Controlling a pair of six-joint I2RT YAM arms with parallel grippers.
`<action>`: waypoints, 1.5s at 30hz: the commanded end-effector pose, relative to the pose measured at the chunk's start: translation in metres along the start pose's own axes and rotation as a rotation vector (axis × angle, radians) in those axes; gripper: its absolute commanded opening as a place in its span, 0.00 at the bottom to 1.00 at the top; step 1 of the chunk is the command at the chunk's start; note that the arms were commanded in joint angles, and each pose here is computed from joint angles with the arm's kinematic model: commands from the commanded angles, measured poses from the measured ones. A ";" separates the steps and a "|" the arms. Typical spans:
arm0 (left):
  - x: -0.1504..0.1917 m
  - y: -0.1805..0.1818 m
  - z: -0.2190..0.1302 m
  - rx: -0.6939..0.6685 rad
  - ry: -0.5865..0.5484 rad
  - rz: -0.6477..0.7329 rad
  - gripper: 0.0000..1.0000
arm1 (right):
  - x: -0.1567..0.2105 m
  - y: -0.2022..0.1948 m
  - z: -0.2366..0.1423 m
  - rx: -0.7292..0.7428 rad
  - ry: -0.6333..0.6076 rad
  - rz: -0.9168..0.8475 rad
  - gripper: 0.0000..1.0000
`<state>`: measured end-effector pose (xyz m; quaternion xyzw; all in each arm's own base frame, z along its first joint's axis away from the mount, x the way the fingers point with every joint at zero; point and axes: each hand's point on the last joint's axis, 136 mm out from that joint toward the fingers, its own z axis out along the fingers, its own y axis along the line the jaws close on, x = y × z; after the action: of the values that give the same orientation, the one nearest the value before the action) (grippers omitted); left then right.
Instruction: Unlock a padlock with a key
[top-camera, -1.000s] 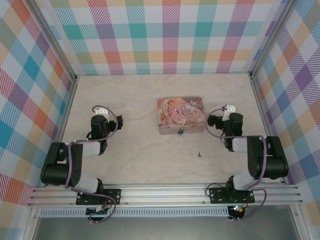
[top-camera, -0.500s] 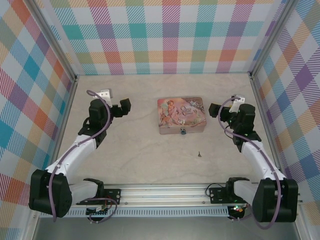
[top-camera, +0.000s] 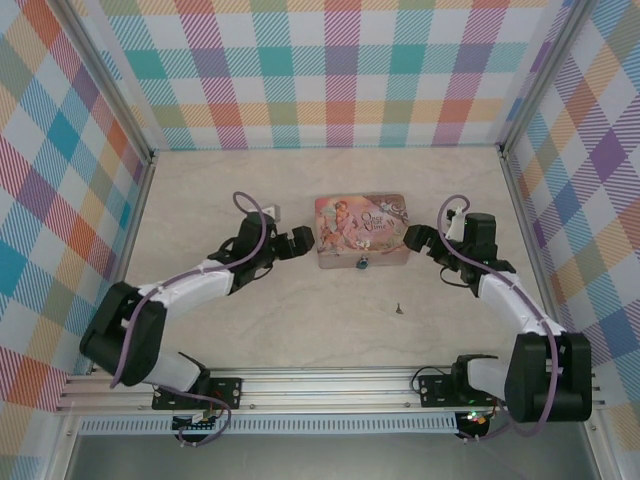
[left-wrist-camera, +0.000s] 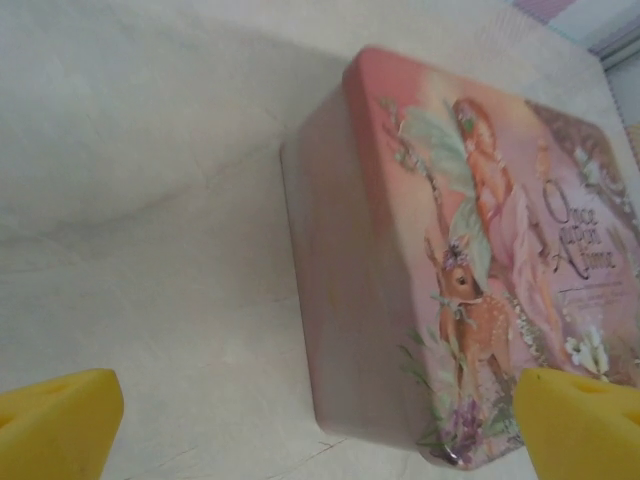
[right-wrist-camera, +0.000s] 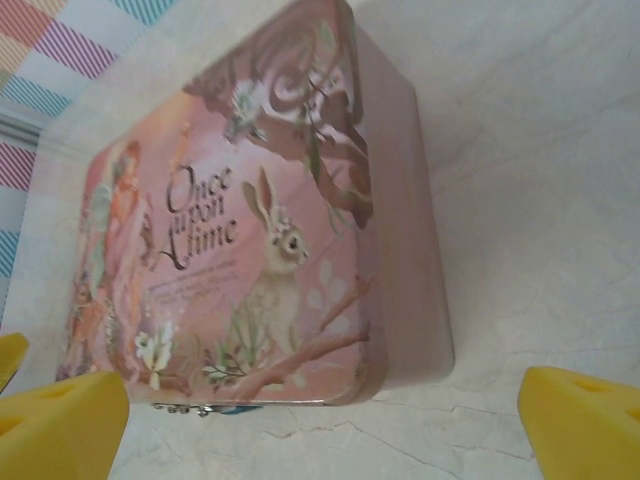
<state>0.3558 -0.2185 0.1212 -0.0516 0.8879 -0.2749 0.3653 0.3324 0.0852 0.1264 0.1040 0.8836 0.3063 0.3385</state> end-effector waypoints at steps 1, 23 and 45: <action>-0.012 -0.032 0.011 0.095 -0.011 -0.040 1.00 | -0.011 0.014 0.008 -0.049 0.021 -0.010 1.00; 0.002 -0.053 0.037 0.155 0.086 -0.067 1.00 | 0.021 0.050 0.063 -0.135 0.214 -0.097 1.00; -0.008 -0.006 0.003 -0.100 0.029 0.013 1.00 | 0.089 0.097 0.061 -0.197 0.350 -0.163 1.00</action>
<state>0.3633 -0.2274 0.1093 -0.0665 0.9133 -0.2314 0.3285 0.3157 0.2200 0.0983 -0.0519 0.9029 0.3656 0.2200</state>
